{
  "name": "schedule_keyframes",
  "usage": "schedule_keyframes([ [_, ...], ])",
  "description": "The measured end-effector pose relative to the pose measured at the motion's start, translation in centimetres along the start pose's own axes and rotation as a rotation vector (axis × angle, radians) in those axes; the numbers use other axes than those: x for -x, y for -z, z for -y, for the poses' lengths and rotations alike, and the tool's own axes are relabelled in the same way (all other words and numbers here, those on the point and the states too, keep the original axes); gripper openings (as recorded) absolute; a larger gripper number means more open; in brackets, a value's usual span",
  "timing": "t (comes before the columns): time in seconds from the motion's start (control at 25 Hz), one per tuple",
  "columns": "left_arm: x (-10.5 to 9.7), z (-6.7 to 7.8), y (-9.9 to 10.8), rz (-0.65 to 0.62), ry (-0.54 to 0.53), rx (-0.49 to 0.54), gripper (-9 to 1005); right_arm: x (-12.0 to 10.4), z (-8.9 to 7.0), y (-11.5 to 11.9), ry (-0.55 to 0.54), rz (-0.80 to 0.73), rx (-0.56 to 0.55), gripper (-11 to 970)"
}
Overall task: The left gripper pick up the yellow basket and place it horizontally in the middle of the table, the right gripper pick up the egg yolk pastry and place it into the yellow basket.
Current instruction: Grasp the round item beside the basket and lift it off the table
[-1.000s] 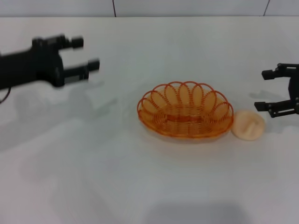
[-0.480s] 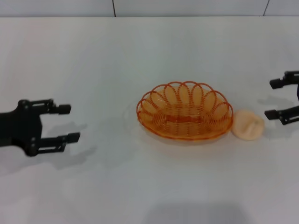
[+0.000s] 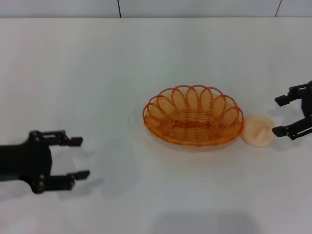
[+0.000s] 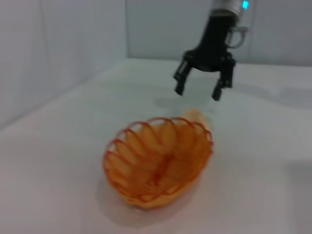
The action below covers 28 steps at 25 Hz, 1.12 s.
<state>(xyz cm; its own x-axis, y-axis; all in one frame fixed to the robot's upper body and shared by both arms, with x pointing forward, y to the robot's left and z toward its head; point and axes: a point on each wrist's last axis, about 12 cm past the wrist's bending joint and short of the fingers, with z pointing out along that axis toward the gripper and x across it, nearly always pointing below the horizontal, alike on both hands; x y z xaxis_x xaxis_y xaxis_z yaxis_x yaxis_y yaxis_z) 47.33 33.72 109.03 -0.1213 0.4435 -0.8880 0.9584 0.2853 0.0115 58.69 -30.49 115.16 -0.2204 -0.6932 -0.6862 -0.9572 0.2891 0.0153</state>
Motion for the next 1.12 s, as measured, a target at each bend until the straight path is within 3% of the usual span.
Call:
schedule_keyframes([
  [0.28, -0.2, 0.5, -1.6, -0.025, -0.021, -0.049, 705, 0.6, -0.5, -1.8, 0.018, -0.021, 0.027, 836],
  [0.68, 0.1, 0.9, -1.2, 0.061, -0.085, 0.003, 704, 0.3, -0.7, -3.3, 0.014, -0.073, 0.019, 799],
  [1.12, 0.1, 1.0, -0.9, 0.082, -0.085, 0.019, 703, 0.0, -0.4, -2.9, 0.015, -0.066, -0.024, 554],
])
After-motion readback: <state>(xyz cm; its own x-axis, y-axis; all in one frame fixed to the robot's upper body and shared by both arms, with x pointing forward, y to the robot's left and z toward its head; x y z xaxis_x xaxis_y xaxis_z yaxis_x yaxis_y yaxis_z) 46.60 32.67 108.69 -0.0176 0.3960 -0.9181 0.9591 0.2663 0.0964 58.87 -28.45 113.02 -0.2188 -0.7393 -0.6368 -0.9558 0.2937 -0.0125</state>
